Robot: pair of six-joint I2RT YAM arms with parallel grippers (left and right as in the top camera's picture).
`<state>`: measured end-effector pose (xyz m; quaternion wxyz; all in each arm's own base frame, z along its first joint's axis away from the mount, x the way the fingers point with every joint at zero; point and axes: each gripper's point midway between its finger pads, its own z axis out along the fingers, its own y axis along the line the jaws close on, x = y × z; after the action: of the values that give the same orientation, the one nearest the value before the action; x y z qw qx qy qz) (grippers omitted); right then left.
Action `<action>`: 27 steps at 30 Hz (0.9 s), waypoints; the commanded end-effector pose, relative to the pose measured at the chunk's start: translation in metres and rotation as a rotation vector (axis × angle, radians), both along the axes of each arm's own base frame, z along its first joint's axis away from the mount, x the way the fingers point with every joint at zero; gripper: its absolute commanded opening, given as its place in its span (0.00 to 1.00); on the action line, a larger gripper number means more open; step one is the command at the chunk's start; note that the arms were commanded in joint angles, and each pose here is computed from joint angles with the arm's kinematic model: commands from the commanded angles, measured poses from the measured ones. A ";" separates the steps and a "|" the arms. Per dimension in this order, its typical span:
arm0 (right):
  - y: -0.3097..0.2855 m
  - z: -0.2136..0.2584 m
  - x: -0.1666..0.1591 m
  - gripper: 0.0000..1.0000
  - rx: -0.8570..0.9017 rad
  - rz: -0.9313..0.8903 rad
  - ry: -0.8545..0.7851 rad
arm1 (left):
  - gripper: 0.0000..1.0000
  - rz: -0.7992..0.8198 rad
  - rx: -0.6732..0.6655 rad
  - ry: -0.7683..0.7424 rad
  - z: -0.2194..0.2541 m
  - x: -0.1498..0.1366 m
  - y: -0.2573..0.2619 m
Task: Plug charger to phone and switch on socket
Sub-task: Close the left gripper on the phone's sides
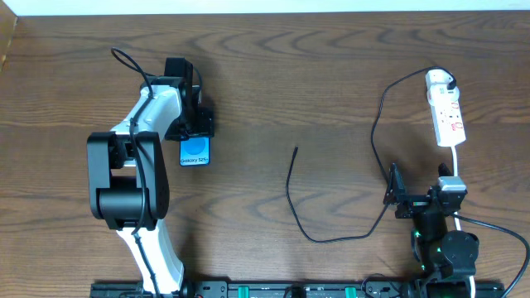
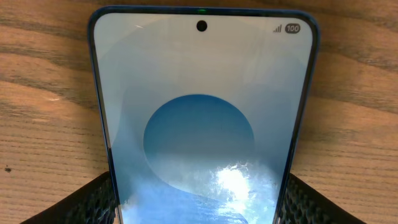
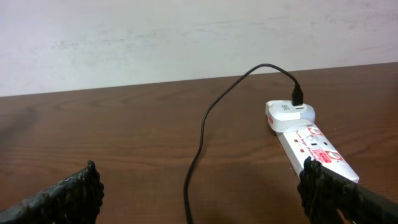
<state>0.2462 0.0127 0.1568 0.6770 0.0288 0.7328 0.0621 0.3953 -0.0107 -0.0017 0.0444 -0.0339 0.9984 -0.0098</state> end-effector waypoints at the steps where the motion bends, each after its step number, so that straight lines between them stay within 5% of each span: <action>1: 0.000 0.000 0.000 0.99 0.010 -0.002 0.000 | 0.66 0.002 -0.009 0.049 -0.015 -0.010 -0.001; 9: 0.000 0.000 0.000 0.99 0.010 -0.002 0.000 | 0.41 0.002 -0.009 0.049 -0.015 -0.010 -0.001; 14: 0.000 0.000 0.000 0.99 0.010 -0.002 0.000 | 0.10 0.002 -0.009 0.049 -0.015 -0.010 -0.001; 27: 0.000 0.000 0.000 0.99 0.010 -0.002 0.000 | 0.07 -0.002 -0.008 0.043 -0.013 -0.009 -0.001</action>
<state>0.2462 0.0127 0.1568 0.6770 0.0288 0.7328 0.0621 0.3953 -0.0107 -0.0017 0.0444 -0.0339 0.9984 -0.0098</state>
